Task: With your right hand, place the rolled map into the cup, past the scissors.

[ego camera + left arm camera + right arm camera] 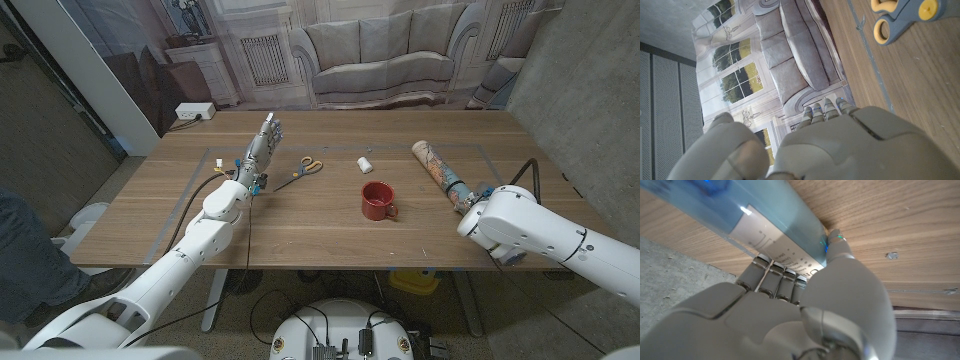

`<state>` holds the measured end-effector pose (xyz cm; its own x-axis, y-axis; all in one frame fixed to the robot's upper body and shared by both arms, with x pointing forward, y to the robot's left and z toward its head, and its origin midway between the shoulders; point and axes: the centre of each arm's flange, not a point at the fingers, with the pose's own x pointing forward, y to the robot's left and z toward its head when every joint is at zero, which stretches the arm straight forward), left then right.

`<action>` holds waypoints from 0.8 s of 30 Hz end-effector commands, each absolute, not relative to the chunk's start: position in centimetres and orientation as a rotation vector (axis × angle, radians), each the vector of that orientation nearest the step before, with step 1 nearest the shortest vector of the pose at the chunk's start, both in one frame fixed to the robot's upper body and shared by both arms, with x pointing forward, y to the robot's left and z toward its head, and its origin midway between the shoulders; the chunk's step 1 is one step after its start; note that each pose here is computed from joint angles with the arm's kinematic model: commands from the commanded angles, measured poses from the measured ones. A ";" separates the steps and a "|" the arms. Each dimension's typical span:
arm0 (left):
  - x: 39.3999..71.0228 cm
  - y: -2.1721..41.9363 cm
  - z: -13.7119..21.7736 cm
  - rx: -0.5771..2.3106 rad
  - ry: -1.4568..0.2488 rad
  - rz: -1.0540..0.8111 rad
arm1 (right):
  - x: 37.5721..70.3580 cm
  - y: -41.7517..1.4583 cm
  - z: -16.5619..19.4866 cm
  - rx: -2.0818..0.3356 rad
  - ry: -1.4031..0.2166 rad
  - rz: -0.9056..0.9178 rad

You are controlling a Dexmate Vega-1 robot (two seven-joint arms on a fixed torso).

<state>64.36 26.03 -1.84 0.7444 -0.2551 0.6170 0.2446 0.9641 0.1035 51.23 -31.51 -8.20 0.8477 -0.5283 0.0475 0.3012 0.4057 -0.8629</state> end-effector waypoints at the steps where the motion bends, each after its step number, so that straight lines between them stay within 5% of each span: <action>1: 64.5 26.0 -1.6 0.018 -0.681 -0.280 | 50.8 -31.4 -8.1 -1.012 0.235 -0.561; 24: 64.7 25.9 -1.7 0.016 -0.681 -0.277 | 50.7 -31.3 -7.0 -0.972 0.168 -0.563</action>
<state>64.62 25.96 -1.69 0.7422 -0.2596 0.6179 0.2493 0.9627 0.1049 50.74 -31.29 -7.66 0.8418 -0.5329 0.0860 0.3522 0.4216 -0.8356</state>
